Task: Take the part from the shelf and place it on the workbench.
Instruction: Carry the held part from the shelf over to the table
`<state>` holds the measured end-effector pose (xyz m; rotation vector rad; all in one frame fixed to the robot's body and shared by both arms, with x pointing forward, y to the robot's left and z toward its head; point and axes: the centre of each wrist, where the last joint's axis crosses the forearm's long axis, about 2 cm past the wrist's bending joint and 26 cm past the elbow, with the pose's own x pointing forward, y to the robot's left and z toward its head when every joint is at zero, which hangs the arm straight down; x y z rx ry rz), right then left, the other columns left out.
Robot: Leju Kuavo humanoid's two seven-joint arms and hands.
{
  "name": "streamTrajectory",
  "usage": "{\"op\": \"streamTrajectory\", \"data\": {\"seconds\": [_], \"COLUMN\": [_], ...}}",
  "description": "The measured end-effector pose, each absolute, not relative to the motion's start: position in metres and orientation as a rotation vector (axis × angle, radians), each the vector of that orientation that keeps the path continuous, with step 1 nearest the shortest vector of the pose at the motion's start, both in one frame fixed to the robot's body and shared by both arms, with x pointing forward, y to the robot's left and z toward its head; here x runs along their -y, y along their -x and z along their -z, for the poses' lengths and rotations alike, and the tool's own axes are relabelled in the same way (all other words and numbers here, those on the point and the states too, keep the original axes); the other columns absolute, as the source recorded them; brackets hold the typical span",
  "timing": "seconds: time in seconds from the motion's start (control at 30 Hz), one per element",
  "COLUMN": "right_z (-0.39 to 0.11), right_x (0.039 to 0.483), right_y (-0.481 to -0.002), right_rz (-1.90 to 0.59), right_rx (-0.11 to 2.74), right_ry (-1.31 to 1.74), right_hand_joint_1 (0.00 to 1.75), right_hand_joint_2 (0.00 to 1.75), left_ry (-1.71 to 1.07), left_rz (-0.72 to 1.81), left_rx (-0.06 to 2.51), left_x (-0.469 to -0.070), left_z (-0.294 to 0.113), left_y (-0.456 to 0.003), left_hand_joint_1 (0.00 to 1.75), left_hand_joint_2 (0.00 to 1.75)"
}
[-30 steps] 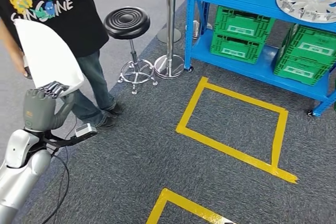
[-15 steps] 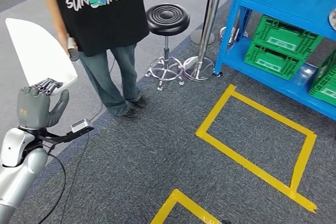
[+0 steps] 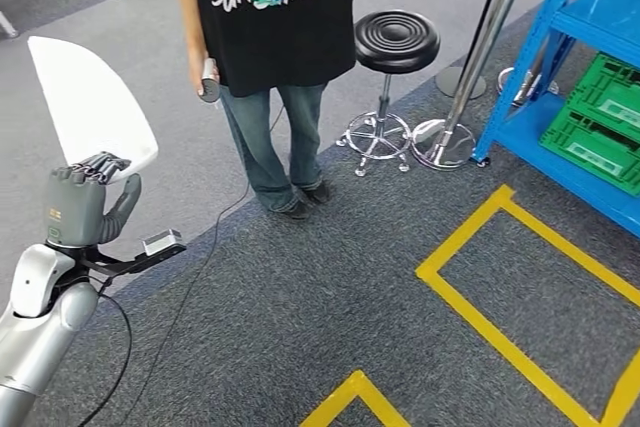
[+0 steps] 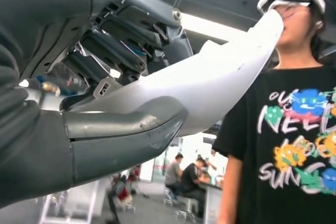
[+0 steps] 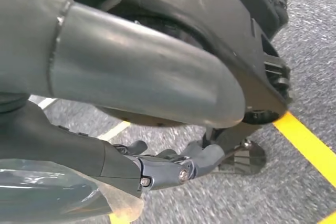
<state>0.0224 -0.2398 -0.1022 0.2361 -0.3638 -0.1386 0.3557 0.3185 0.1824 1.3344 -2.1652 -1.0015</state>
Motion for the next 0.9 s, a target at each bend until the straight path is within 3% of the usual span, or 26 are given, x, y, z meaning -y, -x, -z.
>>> {"op": "streamTrajectory", "data": {"seconds": [0.9], "right_z": [0.0999], "right_x": [0.2400], "right_y": [-0.0207], "right_rz": [0.142], "right_rx": [0.360], "right_ry": [-0.232], "right_hand_joint_1": [0.00], "right_hand_joint_2": [0.00], "left_ry": [-1.337], "left_rz": [1.005], "left_rx": [2.140], "left_x": [-0.3205], "left_z": [-0.1788], "left_y": [-0.3517], "left_hand_joint_1": [1.75], "left_hand_joint_2": [1.75]}}
